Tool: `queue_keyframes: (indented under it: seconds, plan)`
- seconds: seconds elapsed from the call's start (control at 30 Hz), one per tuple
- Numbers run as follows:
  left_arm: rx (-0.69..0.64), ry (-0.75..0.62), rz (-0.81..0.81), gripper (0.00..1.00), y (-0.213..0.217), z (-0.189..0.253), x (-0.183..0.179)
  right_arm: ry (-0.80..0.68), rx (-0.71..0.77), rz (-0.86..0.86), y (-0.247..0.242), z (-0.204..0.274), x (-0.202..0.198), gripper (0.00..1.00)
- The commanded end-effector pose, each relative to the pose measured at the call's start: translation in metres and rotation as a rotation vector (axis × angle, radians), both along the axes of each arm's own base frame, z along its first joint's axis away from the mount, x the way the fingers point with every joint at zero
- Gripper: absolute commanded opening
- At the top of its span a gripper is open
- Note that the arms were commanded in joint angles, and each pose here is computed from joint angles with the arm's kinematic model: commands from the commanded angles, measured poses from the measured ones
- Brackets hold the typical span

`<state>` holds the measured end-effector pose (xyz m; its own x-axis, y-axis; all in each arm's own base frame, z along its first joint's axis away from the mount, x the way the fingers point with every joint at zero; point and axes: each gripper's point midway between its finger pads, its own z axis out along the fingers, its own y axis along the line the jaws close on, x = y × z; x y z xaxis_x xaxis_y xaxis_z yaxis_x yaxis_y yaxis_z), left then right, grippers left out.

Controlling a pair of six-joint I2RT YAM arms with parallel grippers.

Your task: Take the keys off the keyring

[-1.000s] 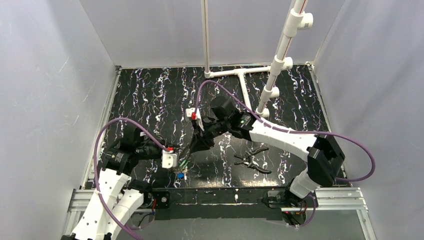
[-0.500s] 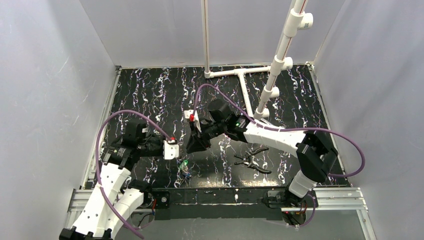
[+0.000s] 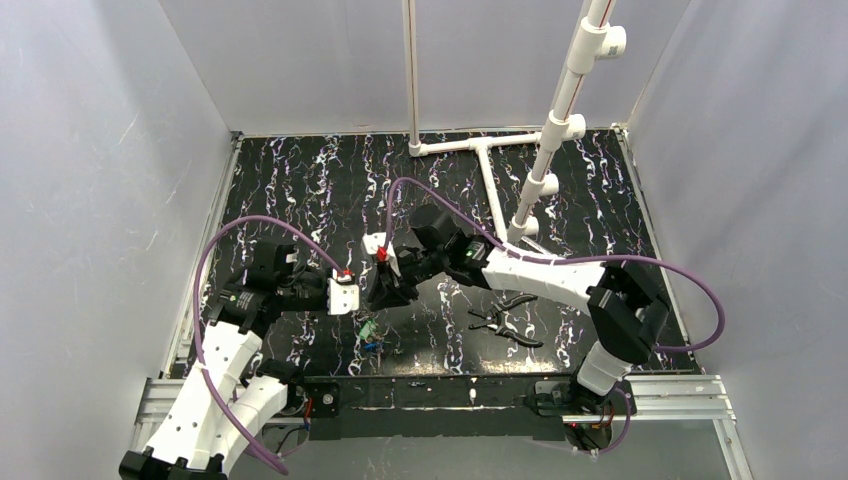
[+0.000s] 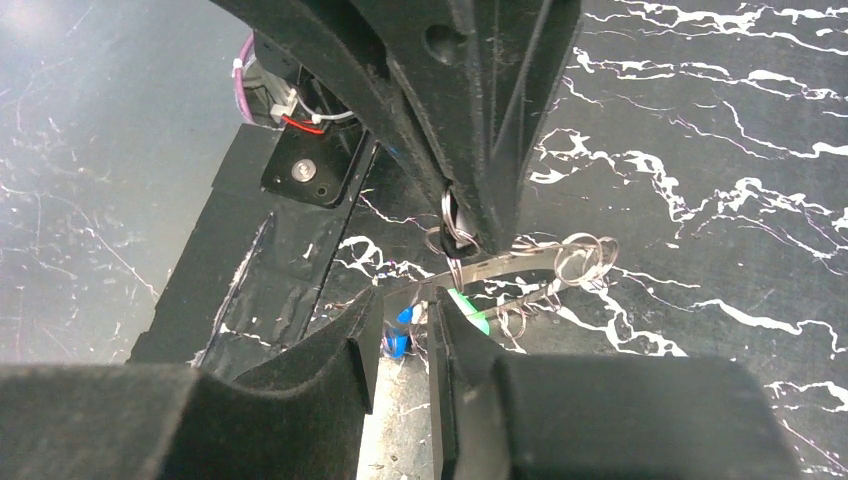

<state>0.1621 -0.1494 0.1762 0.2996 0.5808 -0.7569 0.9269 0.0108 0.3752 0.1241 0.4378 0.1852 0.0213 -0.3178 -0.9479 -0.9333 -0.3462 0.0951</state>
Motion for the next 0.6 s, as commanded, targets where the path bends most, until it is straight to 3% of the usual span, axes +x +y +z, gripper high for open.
queue_keyframes:
  seconds: [0.0,0.27,0.57]
  plan:
    - [-0.047,-0.047,-0.037,0.0,-0.007,0.02,-0.002,-0.058,0.05,0.043,0.012,0.01,-0.002,0.31]
    - [-0.053,-0.058,-0.052,0.0,-0.008,0.02,-0.005,-0.082,0.036,0.029,0.013,0.009,0.004,0.32]
    - [-0.052,-0.069,-0.08,0.0,-0.008,0.019,-0.012,-0.087,0.022,0.003,-0.001,0.025,0.021,0.42]
